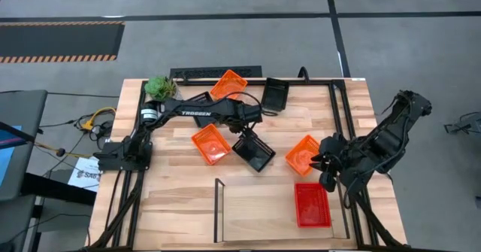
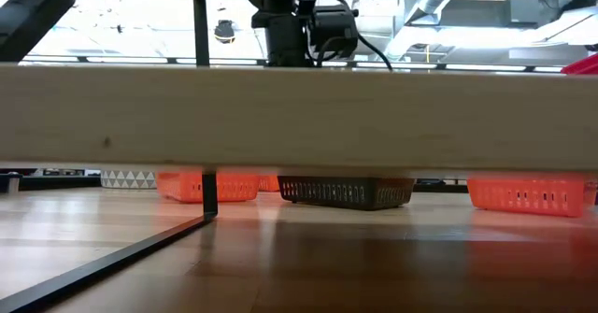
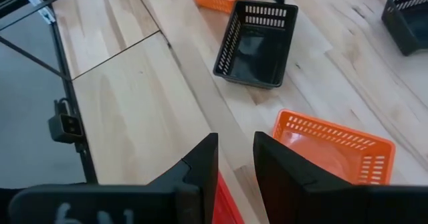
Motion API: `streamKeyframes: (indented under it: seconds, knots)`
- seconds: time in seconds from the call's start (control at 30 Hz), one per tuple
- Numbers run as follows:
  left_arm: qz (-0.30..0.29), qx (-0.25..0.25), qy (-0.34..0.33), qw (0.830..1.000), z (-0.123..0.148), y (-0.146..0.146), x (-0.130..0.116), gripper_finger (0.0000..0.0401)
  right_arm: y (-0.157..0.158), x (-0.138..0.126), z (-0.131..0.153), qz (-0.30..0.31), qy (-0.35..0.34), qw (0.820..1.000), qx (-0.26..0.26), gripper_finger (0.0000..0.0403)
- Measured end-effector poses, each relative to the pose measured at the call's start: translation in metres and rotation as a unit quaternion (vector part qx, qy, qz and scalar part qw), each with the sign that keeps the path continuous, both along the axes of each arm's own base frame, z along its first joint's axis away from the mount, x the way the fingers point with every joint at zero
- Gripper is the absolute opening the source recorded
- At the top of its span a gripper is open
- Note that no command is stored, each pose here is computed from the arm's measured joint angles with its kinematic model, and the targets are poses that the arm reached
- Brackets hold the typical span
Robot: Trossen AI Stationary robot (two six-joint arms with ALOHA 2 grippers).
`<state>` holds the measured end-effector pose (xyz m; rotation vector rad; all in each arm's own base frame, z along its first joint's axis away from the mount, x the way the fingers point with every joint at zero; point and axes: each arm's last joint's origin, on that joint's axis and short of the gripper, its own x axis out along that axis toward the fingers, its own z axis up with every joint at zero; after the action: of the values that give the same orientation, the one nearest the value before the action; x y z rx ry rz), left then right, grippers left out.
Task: Stack baskets on shelf by color
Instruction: Put the bottom right black bin on the shelf
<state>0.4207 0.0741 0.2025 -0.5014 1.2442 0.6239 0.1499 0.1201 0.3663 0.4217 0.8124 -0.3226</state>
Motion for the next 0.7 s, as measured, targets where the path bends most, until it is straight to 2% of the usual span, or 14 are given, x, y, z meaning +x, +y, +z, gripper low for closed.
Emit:
streamKeyframes:
  seconds: [0.5, 0.6, 0.7]
  knots:
    - [-0.032, -0.005, -0.01, 0.999, -0.009, -0.019, 0.008, 0.0254, -0.001, -0.002, -0.001, 0.001, 0.011, 1.0, -0.009, 0.0118]
    - [-0.029, -0.012, -0.009, 0.999, -0.01, -0.019, 0.008, 0.0233, -0.001, -0.002, -0.001, 0.0, 0.011, 1.0, -0.008, 0.0118]
    - [-0.027, -0.016, -0.01, 0.999, -0.014, -0.019, 0.01, 0.0192, -0.001, -0.003, -0.001, 0.001, 0.012, 1.0, -0.006, 0.0118]
